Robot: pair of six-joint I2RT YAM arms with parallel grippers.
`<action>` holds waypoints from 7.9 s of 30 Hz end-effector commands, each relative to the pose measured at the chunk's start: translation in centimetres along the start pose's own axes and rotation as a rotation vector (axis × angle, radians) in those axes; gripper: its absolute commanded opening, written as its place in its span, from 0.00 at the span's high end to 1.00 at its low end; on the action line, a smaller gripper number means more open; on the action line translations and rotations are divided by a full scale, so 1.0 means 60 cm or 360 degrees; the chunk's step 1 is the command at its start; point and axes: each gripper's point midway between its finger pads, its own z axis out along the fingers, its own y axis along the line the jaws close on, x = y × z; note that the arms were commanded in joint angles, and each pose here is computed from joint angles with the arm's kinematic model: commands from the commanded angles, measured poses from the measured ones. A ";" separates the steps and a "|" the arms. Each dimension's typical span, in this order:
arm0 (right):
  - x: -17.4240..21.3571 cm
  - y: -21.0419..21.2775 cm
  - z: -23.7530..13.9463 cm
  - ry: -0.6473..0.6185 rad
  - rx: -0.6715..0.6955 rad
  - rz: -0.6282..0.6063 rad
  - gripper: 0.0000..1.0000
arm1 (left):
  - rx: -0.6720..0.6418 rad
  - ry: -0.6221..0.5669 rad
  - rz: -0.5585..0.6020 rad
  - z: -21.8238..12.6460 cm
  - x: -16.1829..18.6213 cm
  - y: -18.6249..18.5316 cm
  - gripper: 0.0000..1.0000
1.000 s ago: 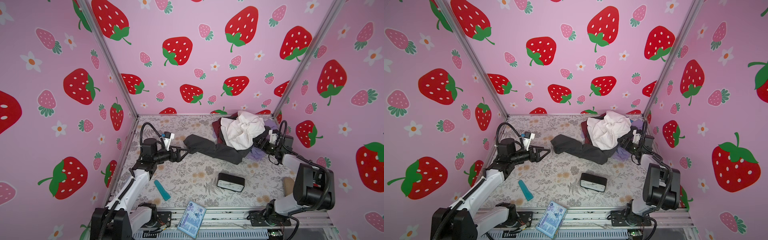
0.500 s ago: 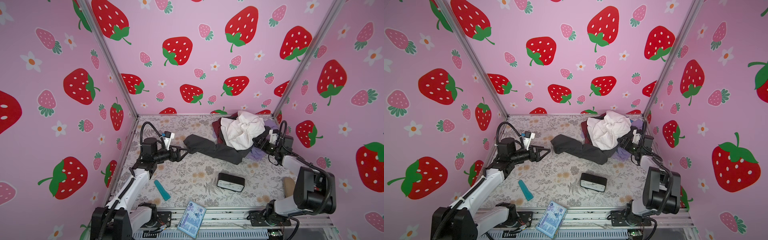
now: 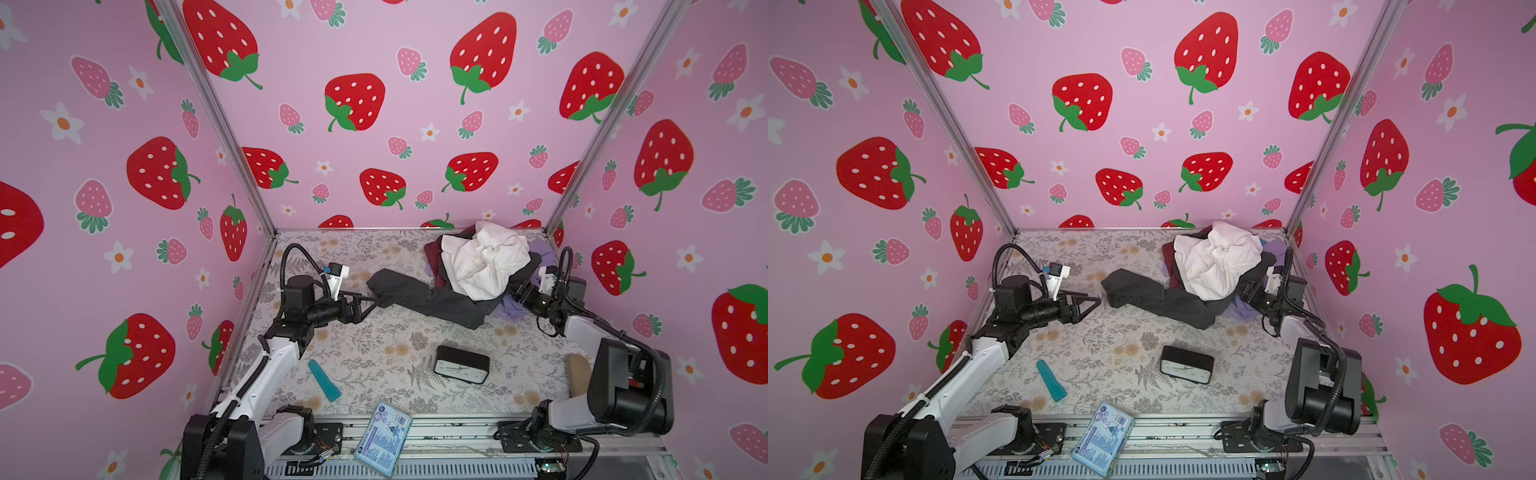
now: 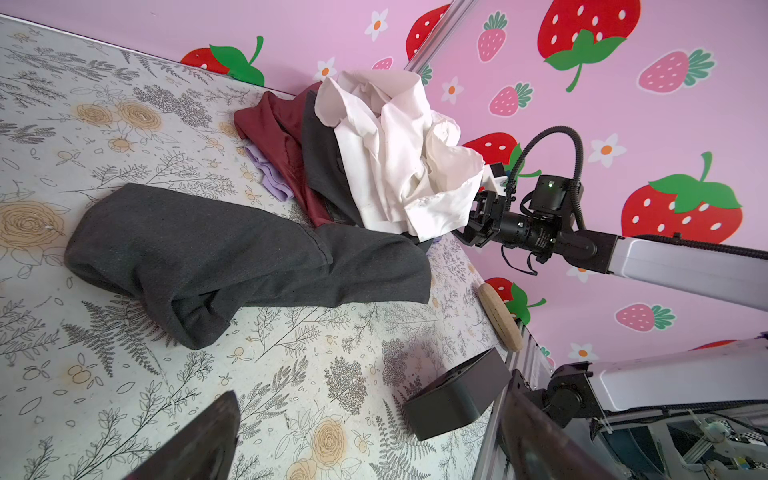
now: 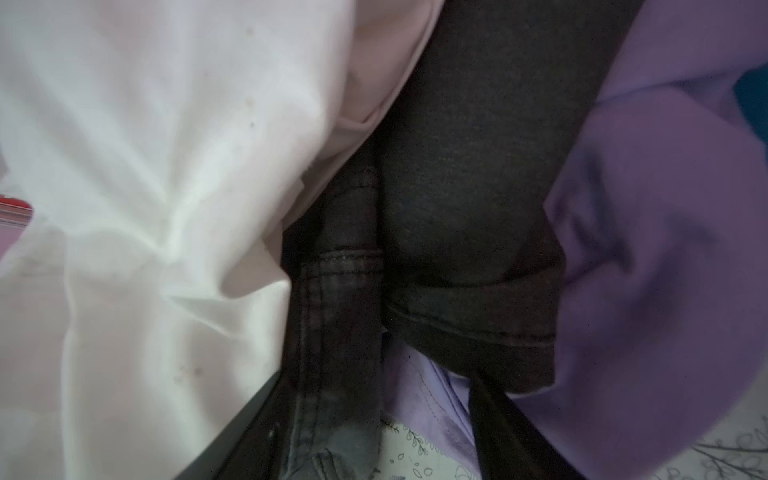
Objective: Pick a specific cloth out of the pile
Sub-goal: 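Grasp the dark denim fabric beside the white shirt with the right gripper, then lift the dark denim jeans up out of the pile with the right gripper, then swing the held jeans toward the left gripper and lower them onto the trousers, then lay the jeans down on the table and open the right gripper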
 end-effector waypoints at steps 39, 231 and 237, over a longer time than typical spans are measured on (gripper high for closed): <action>-0.026 0.080 0.093 -0.0001 -0.0391 -0.0046 0.23 | 0.0008 0.0000 0.0037 0.001 -0.013 -0.008 0.01; 0.388 0.465 0.230 0.1190 -0.0449 -0.1070 0.51 | -0.0323 -0.0419 0.0390 -0.152 -0.042 -0.116 0.01; 0.350 0.474 0.210 0.1084 -0.0432 -0.1089 0.45 | -0.0331 -0.0413 0.0385 -0.149 -0.041 -0.111 0.01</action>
